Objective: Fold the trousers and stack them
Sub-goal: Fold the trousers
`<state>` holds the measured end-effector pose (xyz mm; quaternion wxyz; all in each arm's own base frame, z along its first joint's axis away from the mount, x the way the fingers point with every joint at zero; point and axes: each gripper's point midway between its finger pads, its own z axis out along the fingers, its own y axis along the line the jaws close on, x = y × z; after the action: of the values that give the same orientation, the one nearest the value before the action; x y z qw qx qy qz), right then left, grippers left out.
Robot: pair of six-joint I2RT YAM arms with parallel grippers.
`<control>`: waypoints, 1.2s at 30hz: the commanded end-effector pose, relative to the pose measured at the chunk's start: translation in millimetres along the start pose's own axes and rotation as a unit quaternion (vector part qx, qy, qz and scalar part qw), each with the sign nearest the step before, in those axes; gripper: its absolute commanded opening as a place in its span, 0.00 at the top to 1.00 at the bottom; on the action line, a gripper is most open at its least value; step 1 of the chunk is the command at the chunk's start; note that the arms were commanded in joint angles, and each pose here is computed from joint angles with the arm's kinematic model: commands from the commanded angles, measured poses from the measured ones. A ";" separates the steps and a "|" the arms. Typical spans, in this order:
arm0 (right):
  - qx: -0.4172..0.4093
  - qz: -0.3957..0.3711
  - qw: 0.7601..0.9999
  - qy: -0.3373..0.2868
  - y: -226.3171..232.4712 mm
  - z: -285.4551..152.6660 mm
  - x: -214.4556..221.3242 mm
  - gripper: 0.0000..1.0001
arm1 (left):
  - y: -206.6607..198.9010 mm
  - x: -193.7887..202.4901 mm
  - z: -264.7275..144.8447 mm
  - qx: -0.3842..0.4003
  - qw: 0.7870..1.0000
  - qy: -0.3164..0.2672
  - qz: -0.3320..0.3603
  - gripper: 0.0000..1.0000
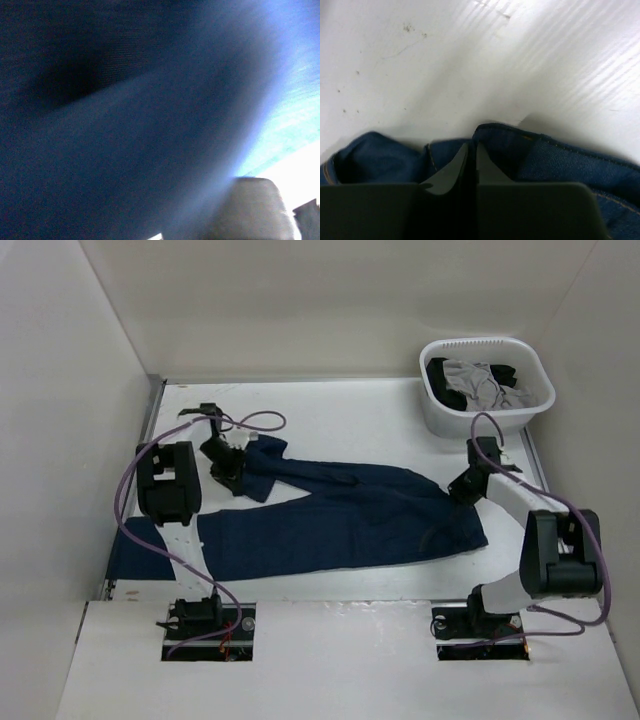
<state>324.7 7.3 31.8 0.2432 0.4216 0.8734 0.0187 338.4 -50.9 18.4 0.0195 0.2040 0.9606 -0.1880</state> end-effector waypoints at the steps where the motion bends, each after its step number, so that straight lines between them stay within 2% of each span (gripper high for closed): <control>1: -0.038 0.035 0.998 -0.043 -6.7 -26.0 -27.7 1.00 | 83.2 -41.3 -62.8 -0.151 0.981 -0.119 -0.015 1.00; 4: -0.027 0.062 0.994 -0.091 -40.5 -53.2 -48.3 1.00 | 135.8 -64.9 -160.3 -0.301 0.928 -0.219 -0.021 1.00; 6: -0.022 0.069 0.990 -0.117 -58.4 -70.2 -54.9 1.00 | 154.2 -72.4 -218.9 -0.381 0.886 -0.264 -0.009 1.00; 8: -0.015 0.065 0.989 -0.133 -70.3 -83.5 -54.8 1.00 | 159.9 -76.2 -258.4 -0.434 0.852 -0.292 0.008 1.00; 9: -0.009 0.061 0.989 -0.135 -75.5 -87.2 -50.9 1.00 | 161.0 -76.0 -267.0 -0.449 0.843 -0.294 0.019 1.00; 11: 0.006 0.057 0.989 -0.134 -87.1 -90.1 -41.4 1.00 | 160.2 -69.3 -259.0 -0.454 0.846 -0.276 0.044 1.00; 14: 0.012 0.057 0.991 -0.121 -98.7 -89.3 -22.7 0.98 | 157.7 -43.1 -213.4 -0.443 0.865 -0.221 0.083 1.00; 16: 0.006 0.055 0.991 -0.124 -98.0 -94.7 -17.6 0.92 | 158.8 -22.6 -186.3 -0.440 0.872 -0.189 0.103 0.98; 17: 0.003 0.051 0.990 -0.132 -94.9 -100.4 -20.1 0.83 | 159.8 -8.5 -172.5 -0.436 0.877 -0.167 0.112 0.97; 18: 0.005 0.051 0.989 -0.138 -94.3 -107.9 -23.6 0.58 | 161.6 6.2 -161.0 -0.433 0.882 -0.145 0.116 0.96; 19: 0.006 0.048 0.989 -0.140 -93.3 -112.1 -25.4 0.45 | 162.9 17.9 -153.0 -0.430 0.886 -0.127 0.118 0.96; 20: 0.003 0.043 0.988 -0.146 -90.1 -117.9 -29.4 0.00 | 165.1 30.6 -147.5 -0.428 0.889 -0.114 0.115 0.96; 24: -0.029 -0.010 0.986 -0.162 -58.1 -125.7 -51.3 0.00 | 170.6 46.5 -146.5 -0.428 0.891 -0.110 0.101 0.96; 27: -0.027 -0.057 0.992 -0.113 -27.8 -99.9 -47.5 0.00 | 174.5 48.1 -148.4 -0.429 0.892 -0.110 0.091 0.95; 33: -0.017 -0.039 0.995 -0.087 7.1 -52.6 -58.1 0.00 | 180.6 48.8 -150.8 -0.430 0.893 -0.114 0.074 0.94; 36: -0.003 -0.071 0.997 -0.021 15.8 -27.6 -31.0 0.00 | 185.4 50.1 -151.8 -0.429 0.893 -0.118 0.061 0.92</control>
<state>311.9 -20.4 66.8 0.2525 0.3759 0.8907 -0.0400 354.8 168.0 65.7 0.1959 0.2314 0.9318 0.1997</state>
